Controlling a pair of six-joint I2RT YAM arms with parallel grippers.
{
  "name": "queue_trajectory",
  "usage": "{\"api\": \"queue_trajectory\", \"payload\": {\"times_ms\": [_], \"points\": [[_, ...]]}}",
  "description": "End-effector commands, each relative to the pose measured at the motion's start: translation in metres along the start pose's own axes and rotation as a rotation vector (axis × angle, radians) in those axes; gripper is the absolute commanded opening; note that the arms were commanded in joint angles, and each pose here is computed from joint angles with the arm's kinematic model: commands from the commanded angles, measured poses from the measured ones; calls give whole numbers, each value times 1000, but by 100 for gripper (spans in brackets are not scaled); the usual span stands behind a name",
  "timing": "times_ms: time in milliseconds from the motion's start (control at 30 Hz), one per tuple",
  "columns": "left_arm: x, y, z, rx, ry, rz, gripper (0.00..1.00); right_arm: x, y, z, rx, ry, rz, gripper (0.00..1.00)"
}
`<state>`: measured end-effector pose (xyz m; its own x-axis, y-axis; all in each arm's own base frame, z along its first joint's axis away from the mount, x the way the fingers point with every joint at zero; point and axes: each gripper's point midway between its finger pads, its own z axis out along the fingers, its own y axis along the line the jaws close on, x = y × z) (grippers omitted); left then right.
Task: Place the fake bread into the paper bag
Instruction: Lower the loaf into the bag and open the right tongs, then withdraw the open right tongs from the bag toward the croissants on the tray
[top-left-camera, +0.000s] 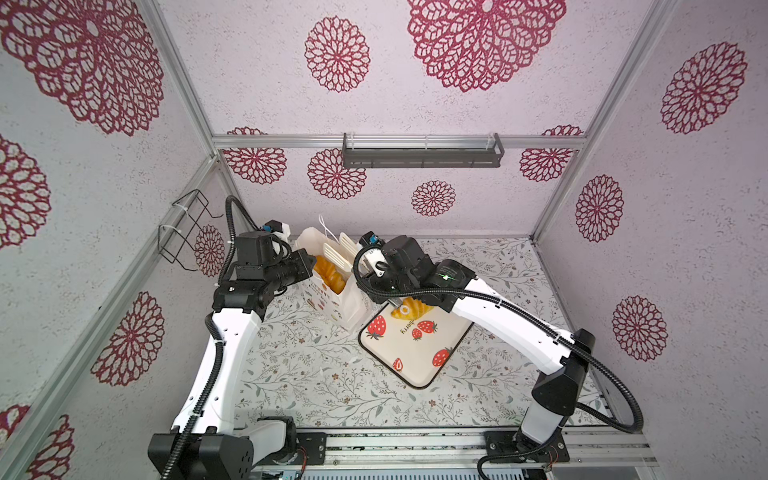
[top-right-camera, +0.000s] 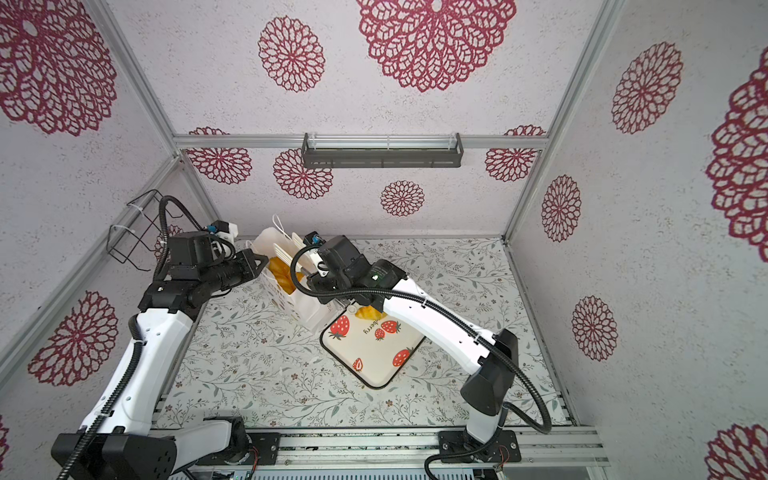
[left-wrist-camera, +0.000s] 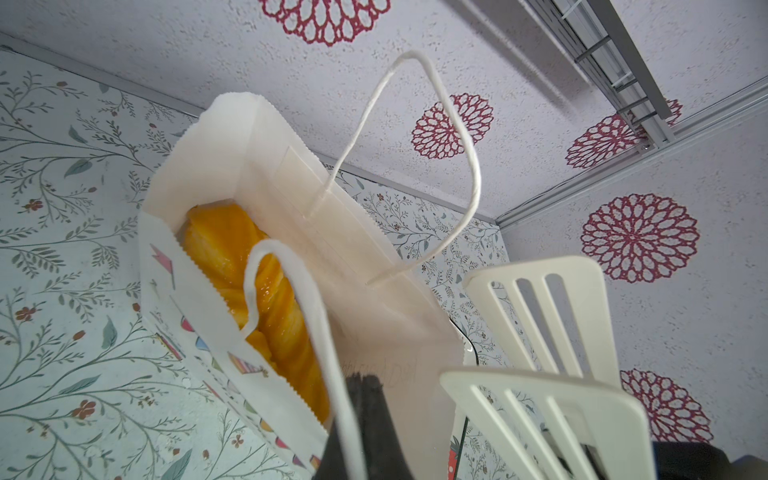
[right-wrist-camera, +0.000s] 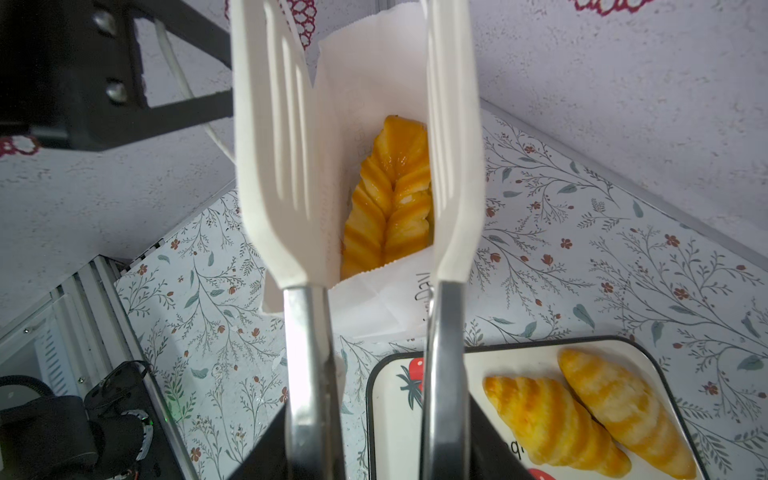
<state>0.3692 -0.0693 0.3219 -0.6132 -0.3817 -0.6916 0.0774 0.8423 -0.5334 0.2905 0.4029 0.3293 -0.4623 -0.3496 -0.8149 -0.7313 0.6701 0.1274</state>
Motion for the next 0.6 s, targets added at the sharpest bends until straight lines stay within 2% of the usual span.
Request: {"api": "queue_trajectory", "payload": {"times_ms": [0, 267, 567], "points": [[-9, -2, -4, 5, -30, 15, 0, -42, -2, -55, 18, -176, 26, 35], [-9, -4, -5, 10, -32, 15, 0, -26, -20, -78, 94, -187, 55, 35], [-9, -4, -5, 13, -31, 11, 0, 8, -52, -92, 167, -175, 127, 35]]}}
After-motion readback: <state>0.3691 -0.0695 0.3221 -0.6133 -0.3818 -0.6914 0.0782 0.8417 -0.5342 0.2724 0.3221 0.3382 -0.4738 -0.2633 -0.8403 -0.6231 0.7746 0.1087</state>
